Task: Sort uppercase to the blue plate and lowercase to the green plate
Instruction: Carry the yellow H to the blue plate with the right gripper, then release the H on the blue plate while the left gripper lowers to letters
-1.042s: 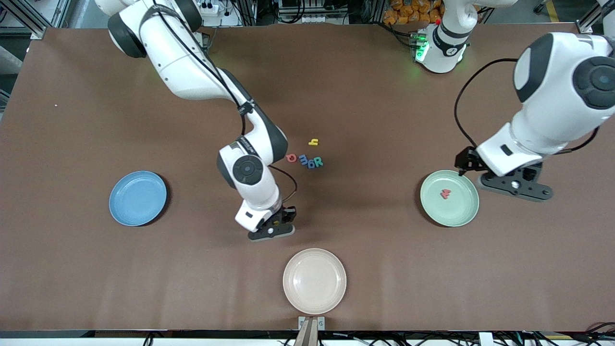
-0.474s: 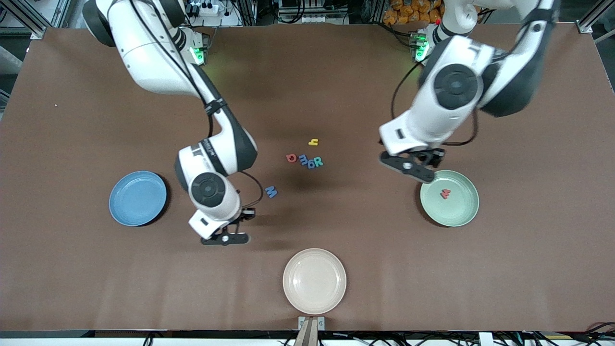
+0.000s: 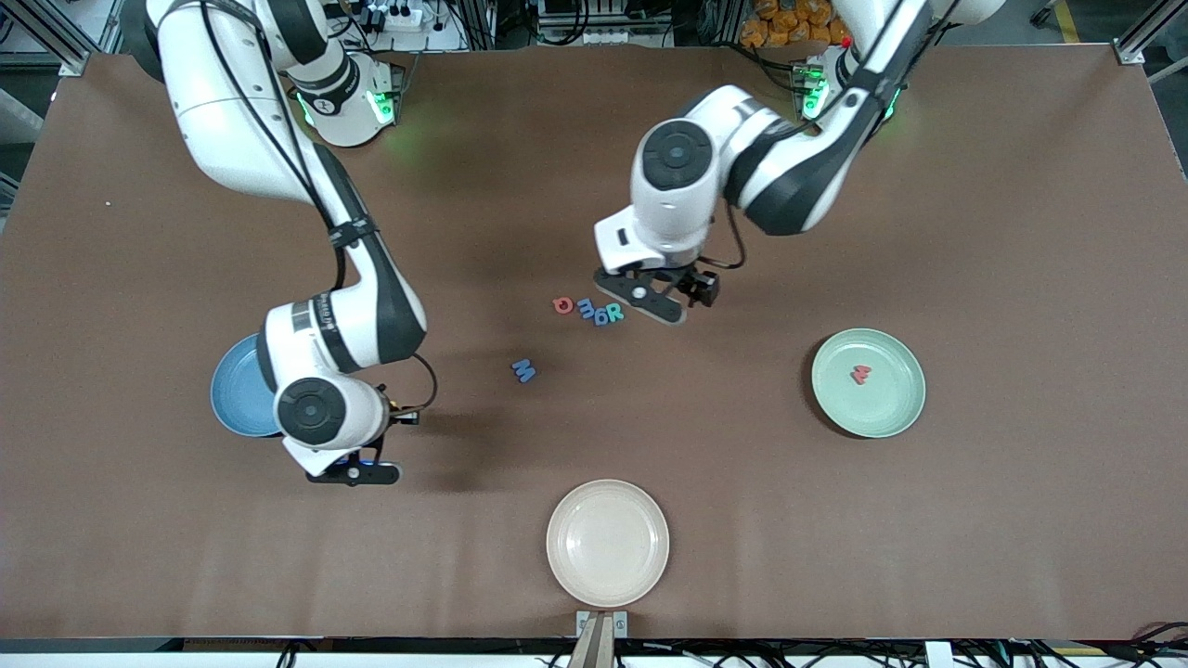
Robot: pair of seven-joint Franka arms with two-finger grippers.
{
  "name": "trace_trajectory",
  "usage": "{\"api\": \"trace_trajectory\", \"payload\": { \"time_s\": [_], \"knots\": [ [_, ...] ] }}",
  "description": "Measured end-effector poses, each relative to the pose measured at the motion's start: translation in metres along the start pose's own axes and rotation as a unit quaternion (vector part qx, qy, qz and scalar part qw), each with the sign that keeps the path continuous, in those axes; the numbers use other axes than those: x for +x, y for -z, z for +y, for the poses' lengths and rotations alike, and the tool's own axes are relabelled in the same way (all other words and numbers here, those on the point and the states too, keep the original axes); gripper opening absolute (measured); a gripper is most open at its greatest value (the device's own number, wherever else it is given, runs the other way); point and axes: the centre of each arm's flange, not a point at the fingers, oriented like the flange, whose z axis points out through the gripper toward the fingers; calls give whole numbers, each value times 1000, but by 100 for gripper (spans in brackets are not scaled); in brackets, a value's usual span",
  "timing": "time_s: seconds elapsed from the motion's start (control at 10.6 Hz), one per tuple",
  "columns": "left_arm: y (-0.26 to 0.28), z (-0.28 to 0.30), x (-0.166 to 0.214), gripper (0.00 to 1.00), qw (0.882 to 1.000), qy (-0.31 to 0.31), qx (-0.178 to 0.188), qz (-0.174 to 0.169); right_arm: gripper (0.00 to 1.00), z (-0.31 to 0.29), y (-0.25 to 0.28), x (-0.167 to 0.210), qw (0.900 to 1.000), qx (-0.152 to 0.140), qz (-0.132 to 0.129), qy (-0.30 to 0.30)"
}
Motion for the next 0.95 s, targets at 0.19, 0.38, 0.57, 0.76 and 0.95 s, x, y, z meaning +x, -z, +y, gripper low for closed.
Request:
{"api": "trace_trajectory", "payload": {
  "time_s": [0.19,0.38,0.57,0.76,0.95],
  "knots": [
    [-41,32,1,100,999,-50,19,-9,33,49,-7,-9,1000,8,-4,24],
    [-72,50,5,100,995,-97,16,-6,33,94,-21,-25,999,17,-8,44],
    [-92,55,13,100,989,-146,2,17,33,141,-38,-38,997,27,-25,66],
    [-106,58,19,100,980,-193,-5,37,33,189,-54,-44,995,38,-34,85],
    [-120,65,20,100,969,-244,12,44,33,221,-63,-45,994,45,-31,96]
  ]
}}
